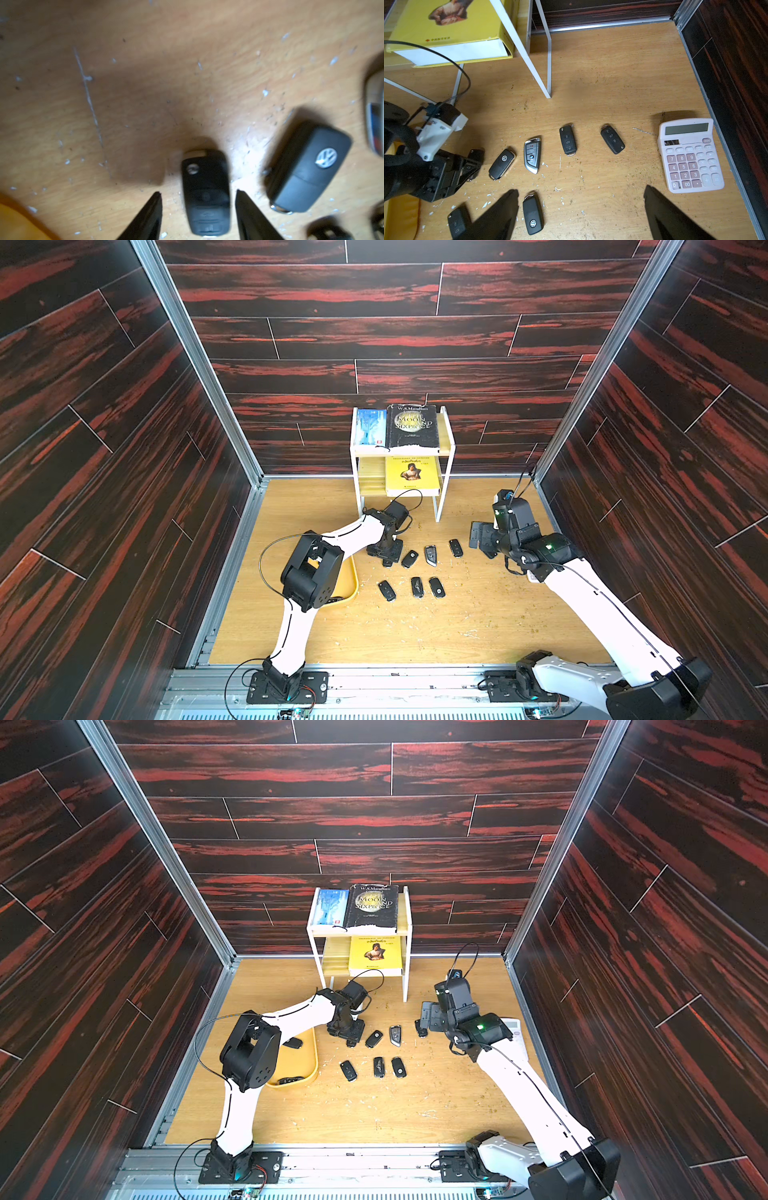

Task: Place the car key into the storage box
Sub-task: Pick up the car key from the center of the board.

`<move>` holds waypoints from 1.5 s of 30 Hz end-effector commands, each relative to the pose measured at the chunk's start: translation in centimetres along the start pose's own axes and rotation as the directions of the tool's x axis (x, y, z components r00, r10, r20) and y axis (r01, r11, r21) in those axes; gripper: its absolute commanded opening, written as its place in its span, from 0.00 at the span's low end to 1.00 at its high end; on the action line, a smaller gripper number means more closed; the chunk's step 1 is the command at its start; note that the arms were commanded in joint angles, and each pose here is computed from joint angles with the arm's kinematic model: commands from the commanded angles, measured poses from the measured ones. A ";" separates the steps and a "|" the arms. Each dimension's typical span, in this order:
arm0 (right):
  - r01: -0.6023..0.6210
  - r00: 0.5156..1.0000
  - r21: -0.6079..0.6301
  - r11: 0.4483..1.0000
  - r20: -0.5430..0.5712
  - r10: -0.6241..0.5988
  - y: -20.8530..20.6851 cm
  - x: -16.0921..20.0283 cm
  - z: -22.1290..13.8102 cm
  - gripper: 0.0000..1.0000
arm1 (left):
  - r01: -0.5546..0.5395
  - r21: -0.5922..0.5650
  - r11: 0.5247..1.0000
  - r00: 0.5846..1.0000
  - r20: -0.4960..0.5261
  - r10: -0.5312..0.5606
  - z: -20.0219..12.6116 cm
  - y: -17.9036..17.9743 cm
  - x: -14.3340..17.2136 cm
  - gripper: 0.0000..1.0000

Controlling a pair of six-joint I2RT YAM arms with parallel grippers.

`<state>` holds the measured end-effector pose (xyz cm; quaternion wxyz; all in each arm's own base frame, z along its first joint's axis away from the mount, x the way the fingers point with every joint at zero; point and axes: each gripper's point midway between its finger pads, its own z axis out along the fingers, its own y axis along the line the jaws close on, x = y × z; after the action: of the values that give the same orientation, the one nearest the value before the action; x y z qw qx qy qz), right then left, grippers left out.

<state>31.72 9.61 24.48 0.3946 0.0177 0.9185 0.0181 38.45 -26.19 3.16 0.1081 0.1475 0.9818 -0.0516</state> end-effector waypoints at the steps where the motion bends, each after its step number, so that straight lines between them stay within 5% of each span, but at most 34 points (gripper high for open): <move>1: -0.006 1.000 -0.010 1.000 0.010 0.006 -0.1 -0.1 -0.3 0.98 | -0.005 -0.005 1.000 1.000 0.004 0.005 0.1 -0.4 -0.4 0.59; 18: -0.012 1.000 -0.030 0.999 0.004 0.012 0.1 0.0 -0.2 0.98 | 0.016 -0.021 1.000 0.999 -0.029 -0.016 0.9 0.1 1.0 0.56; 21: -0.009 1.000 -0.028 1.000 0.003 0.009 0.0 0.1 -0.1 0.98 | 0.019 -0.019 1.000 0.999 -0.037 -0.020 1.3 0.0 1.1 0.43; 35: -0.010 1.000 -0.044 0.999 -0.007 0.010 0.3 0.3 0.1 0.98 | 0.040 -0.017 0.999 0.998 -0.052 -0.041 2.7 0.4 2.6 0.33; 42: -0.011 1.000 -0.044 0.999 -0.004 0.011 0.4 0.1 0.1 0.98 | 0.036 -0.018 0.999 0.997 -0.074 -0.037 3.2 0.4 3.0 0.60; 45: -0.012 1.000 -0.047 0.999 -0.005 0.012 0.4 0.1 0.1 0.98 | 0.033 -0.020 0.999 0.996 -0.082 -0.034 3.4 0.4 3.2 0.59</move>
<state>31.76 10.12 24.06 0.3894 0.0140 0.9201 0.0391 38.23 -26.34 1.72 0.1156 0.1279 0.9834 -0.0561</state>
